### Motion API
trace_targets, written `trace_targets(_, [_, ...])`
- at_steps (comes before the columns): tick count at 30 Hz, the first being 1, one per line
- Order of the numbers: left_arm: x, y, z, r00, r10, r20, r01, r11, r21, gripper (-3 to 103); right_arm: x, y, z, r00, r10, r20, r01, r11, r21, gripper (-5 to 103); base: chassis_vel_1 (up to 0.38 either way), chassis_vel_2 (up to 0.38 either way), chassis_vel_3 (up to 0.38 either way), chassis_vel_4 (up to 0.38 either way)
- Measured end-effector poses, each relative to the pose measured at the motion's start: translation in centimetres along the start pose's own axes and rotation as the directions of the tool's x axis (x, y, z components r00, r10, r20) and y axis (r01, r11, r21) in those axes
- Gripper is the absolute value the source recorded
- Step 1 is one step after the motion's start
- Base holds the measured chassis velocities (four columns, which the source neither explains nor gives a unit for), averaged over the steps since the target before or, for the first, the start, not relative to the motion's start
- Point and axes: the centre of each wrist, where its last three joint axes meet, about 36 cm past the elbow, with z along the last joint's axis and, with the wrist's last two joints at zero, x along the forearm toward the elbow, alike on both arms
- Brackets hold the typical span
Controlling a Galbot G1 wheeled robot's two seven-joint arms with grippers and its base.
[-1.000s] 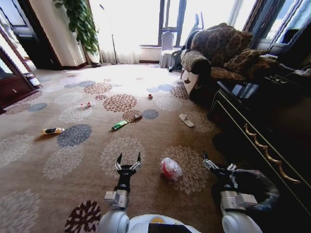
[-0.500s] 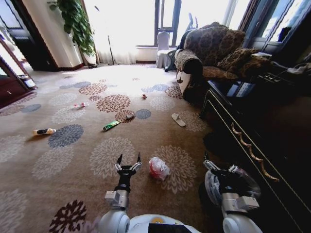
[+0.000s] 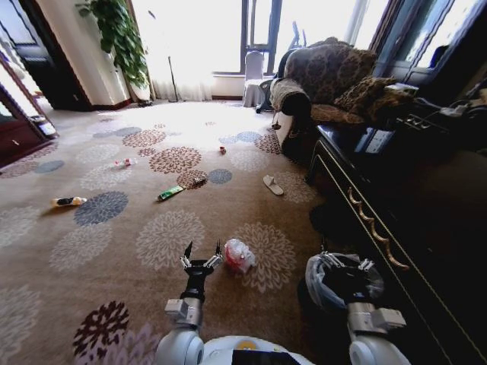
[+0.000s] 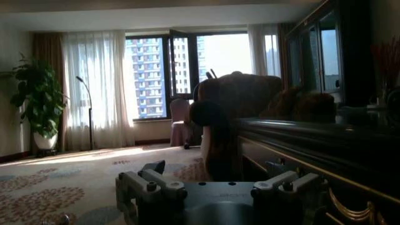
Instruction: Pick up the trash from the ground and place it into the trash bin.
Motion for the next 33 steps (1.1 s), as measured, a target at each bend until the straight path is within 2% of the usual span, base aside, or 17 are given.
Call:
trace_targets(4, [0.0, 0.2, 0.0, 1.000, -0.002, -0.001, 0.002, 1.000, -0.003, 100, 0.1, -0.2, 0.0, 0.999, -0.003, -0.038, 0.003, 1.000, 0.009, 100, -0.034, -0.051, 0.014, 0.036])
trace_targets(10, [0.0, 0.8, -0.1, 1.000, -0.012, -0.001, 0.012, 1.000, -0.009, 100, 0.7, -0.8, -0.5, 0.984, -0.016, -0.179, 0.020, 1.000, 0.021, 100, 0.021, 0.082, -0.008, -0.048])
trace_targets(13, [-0.1, 1.0, -0.1, 1.000, -0.010, -0.003, 0.010, 1.000, -0.012, 100, 0.4, -3.0, 0.1, 0.959, -0.005, -0.285, 0.025, 0.998, 0.066, 100, 0.000, 0.000, 0.000, 0.000])
trace_targets(15, [-0.1, 1.1, -0.1, 1.000, -0.010, -0.004, 0.010, 1.000, -0.012, 100, 0.3, -3.5, 0.1, 0.951, -0.003, -0.310, 0.026, 0.997, 0.070, 100, 0.000, 0.000, 0.000, 0.000])
trace_targets(17, [-0.3, 1.2, -0.2, 1.000, -0.013, 0.000, 0.013, 1.000, -0.009, 100, 0.3, -4.8, 0.0, 0.928, -0.011, -0.373, 0.033, 0.998, 0.053, 100, 0.000, 0.000, 0.000, 0.000])
trace_targets(22, [-0.6, 1.5, -0.3, 1.000, -0.026, 0.002, 0.026, 1.000, -0.001, 100, 0.1, -6.7, -0.1, 0.901, -0.008, -0.434, 0.041, 0.997, 0.066, 100, 0.000, 0.000, 0.000, 0.000])
trace_targets(25, [-0.7, 1.9, -0.4, 1.000, -0.028, 0.004, 0.028, 1.000, -0.003, 100, -1.0, -8.2, -0.4, 0.870, -0.023, -0.493, 0.054, 0.997, 0.048, 100, 0.000, 0.000, 0.000, 0.000])
trace_targets(33, [-1.1, 2.1, 0.1, 0.999, -0.039, -0.003, 0.039, 0.999, 0.007, 100, -2.5, -10.6, -0.4, 0.824, -0.031, -0.566, 0.075, 0.996, 0.056, 100, 0.000, 0.000, 0.000, 0.000])
